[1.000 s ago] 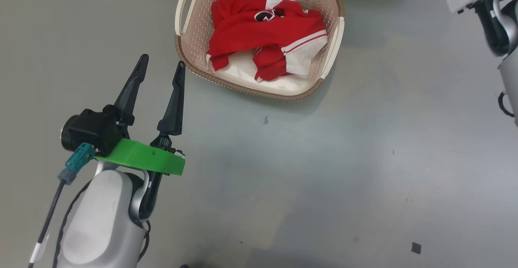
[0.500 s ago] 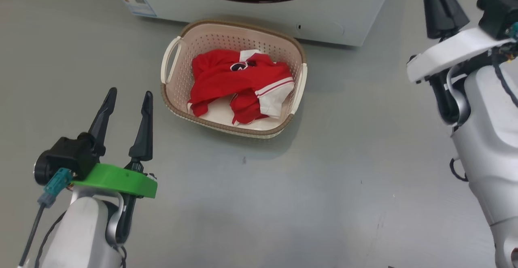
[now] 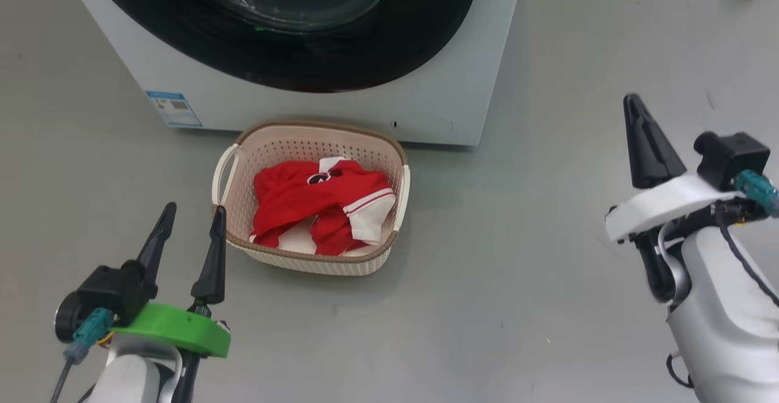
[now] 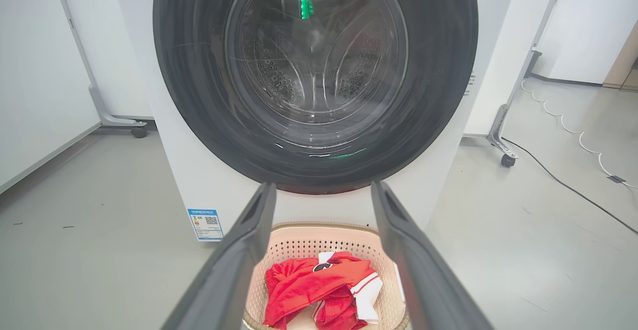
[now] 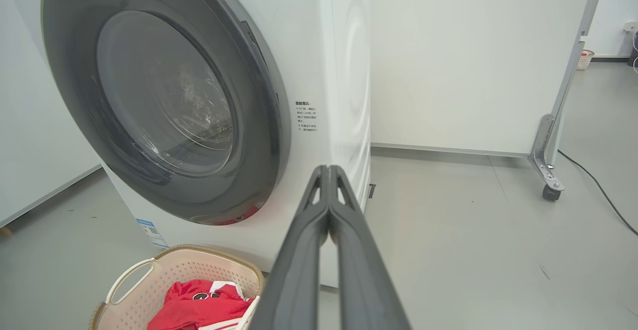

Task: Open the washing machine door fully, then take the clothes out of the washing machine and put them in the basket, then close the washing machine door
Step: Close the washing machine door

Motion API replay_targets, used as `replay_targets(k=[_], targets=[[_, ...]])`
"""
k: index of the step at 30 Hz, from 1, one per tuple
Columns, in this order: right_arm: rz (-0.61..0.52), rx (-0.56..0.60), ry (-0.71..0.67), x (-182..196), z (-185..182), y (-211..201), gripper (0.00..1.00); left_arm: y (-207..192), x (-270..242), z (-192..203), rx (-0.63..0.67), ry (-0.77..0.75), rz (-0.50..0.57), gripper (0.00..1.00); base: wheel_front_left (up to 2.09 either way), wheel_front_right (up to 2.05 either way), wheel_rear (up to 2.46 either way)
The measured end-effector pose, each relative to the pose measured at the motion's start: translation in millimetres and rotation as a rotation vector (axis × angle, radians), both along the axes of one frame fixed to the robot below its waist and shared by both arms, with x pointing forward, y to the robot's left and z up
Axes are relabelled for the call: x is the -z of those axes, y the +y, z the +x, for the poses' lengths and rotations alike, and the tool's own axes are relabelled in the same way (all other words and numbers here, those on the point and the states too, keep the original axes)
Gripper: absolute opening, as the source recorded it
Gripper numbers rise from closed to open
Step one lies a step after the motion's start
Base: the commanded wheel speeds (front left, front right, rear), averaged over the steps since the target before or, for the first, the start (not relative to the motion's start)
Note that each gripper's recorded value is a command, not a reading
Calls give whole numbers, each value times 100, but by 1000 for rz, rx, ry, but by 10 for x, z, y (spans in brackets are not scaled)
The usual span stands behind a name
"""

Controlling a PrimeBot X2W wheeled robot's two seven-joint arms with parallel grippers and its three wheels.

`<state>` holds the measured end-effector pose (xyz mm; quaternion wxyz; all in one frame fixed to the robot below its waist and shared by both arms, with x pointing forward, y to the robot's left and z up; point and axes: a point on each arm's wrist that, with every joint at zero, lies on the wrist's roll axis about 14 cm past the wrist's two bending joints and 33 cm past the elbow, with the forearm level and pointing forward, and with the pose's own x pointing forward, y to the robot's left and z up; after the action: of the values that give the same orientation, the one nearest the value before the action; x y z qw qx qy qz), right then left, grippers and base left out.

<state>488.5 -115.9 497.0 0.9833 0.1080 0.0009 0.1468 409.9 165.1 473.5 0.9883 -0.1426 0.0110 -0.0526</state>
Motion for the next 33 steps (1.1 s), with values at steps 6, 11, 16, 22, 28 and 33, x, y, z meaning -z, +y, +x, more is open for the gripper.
replay_targets(k=[6, 11, 16, 22, 28, 33], targets=[[21, 71, 10, -18, -393, -189, 0, -49, -55, -218, 9, -9, -9, 100, 0, 0, 0], [33, 120, -19, -125, -651, -340, 0, -95, -143, -352, 20, -34, -15, 100, 0, 0, 0], [54, 182, -40, -190, -858, -496, 0, -131, -285, -383, 20, -77, -31, 100, 0, 0, 0], [45, 207, -40, -158, -1043, -548, 100, -163, -333, -423, 26, -92, -37, 100, 0, 0, 0], [43, 215, -57, -194, -1111, -562, 100, -153, -301, -446, 19, -84, -36, 100, 0, 0, 0], [39, 228, -65, -205, -1154, -576, 100, -144, -318, -436, 11, -89, -43, 100, 0, 0, 0]])
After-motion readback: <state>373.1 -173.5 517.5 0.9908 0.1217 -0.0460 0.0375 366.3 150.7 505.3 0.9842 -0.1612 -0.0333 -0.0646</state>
